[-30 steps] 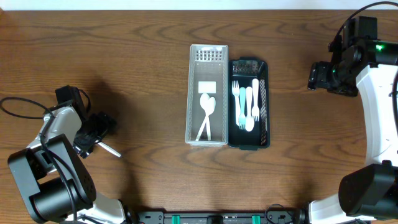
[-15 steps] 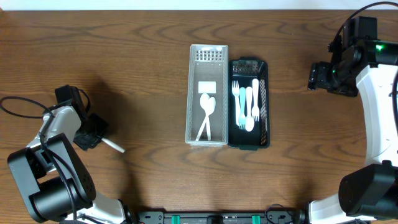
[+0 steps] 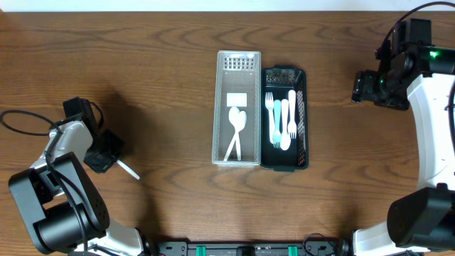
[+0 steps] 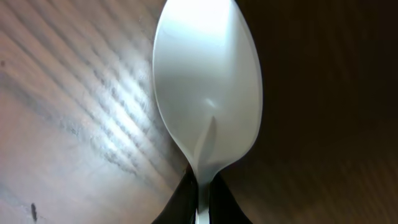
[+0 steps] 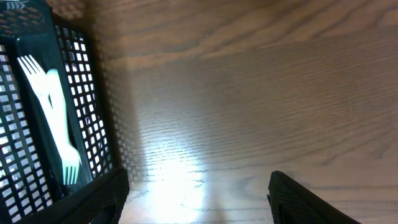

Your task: Pack container

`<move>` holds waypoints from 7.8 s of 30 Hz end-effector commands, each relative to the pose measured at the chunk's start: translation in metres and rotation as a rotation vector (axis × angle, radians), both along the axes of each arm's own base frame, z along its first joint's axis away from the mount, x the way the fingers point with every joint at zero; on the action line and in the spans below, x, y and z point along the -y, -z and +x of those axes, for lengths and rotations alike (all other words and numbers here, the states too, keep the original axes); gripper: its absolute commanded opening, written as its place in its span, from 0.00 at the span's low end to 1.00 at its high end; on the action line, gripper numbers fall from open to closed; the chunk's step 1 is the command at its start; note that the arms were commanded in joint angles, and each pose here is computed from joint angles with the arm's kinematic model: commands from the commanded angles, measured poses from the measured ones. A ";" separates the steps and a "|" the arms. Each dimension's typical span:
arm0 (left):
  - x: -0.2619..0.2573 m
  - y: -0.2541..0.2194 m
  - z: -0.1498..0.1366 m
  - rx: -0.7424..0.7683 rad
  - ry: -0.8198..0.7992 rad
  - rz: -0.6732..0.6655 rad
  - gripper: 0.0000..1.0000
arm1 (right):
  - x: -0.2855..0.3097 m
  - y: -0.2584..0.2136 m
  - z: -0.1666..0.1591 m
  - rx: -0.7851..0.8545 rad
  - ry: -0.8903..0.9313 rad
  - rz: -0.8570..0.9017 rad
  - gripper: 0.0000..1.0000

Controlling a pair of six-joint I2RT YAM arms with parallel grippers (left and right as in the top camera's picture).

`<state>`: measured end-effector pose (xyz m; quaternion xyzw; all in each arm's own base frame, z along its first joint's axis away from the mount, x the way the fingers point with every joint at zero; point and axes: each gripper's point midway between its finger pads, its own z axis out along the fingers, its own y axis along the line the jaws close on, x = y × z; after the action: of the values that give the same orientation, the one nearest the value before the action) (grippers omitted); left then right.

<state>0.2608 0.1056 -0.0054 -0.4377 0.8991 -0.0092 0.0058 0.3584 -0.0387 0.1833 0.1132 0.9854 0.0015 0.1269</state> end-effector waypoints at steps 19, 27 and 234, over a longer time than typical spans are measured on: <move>0.191 -0.233 0.052 0.635 0.723 0.072 0.06 | 0.000 0.000 0.001 0.009 -0.008 0.004 0.75; 0.288 -0.224 0.070 0.721 0.987 0.034 0.06 | -0.002 0.000 0.001 0.007 -0.011 0.011 0.75; 0.070 -0.288 0.155 0.678 0.601 0.610 0.98 | -0.040 -0.058 0.095 0.456 -0.207 -0.126 0.99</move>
<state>0.4238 0.0310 0.2736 -0.1279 0.8968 0.0948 0.4127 0.4597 0.0104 0.2346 0.0015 0.9367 -0.0056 0.3500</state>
